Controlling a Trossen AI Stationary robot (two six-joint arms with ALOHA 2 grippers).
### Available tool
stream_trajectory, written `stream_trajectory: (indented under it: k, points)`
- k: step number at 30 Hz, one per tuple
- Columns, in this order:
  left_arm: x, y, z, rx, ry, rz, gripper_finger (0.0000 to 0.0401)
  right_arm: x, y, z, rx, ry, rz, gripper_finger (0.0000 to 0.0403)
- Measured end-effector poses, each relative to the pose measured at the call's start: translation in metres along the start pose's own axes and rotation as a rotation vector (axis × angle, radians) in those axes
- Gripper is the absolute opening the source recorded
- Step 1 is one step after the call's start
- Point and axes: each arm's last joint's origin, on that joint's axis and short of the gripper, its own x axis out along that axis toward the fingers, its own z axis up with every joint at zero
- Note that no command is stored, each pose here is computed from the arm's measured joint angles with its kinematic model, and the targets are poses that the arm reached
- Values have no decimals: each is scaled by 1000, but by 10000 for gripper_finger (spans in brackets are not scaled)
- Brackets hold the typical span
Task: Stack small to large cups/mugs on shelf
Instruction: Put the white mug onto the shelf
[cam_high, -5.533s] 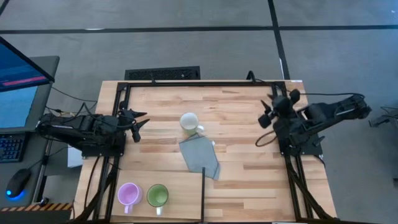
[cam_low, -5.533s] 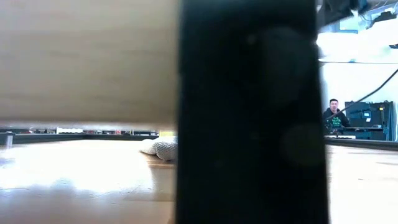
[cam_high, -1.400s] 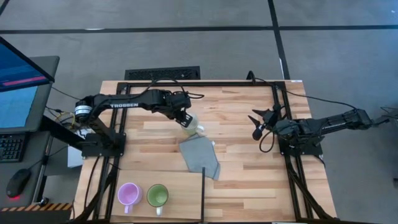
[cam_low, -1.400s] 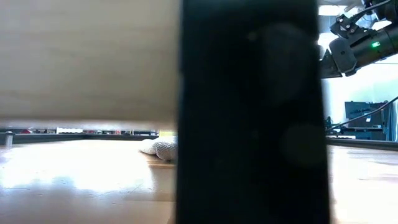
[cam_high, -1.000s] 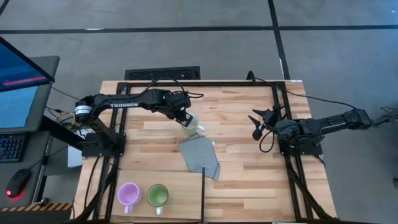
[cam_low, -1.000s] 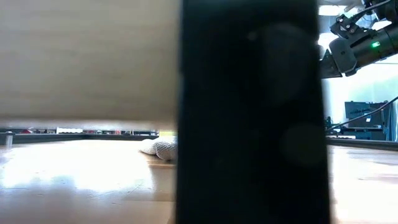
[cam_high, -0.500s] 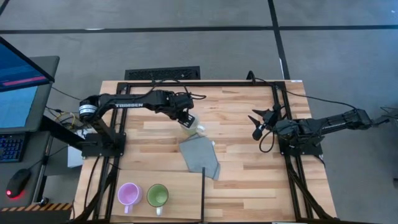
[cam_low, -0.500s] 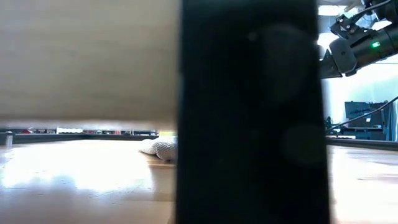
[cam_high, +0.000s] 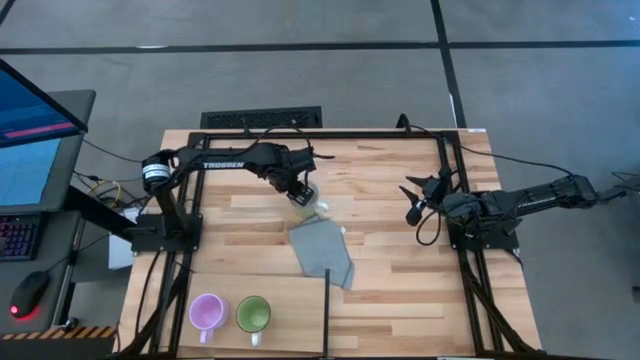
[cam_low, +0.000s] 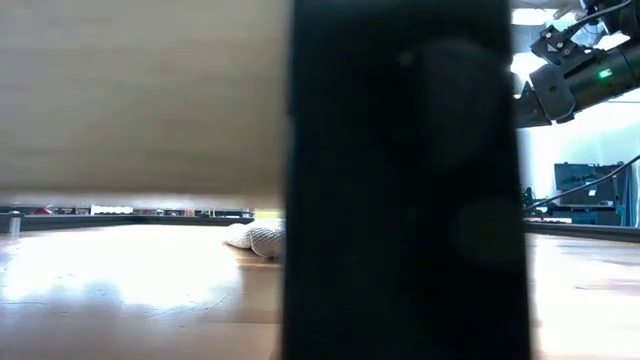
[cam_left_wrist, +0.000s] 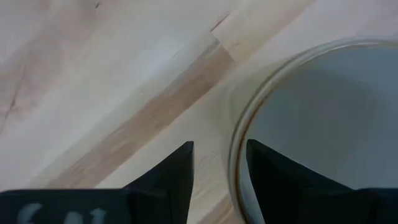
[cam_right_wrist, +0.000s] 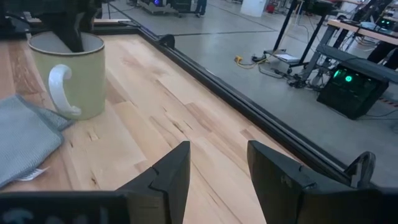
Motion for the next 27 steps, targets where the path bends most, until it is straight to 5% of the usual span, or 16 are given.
stream_trajectory:
  k: [27]
  points:
    - [1, -2, 3, 26, -32, -11, 138, 0, 0, -1, -14, 11, -4, 181]
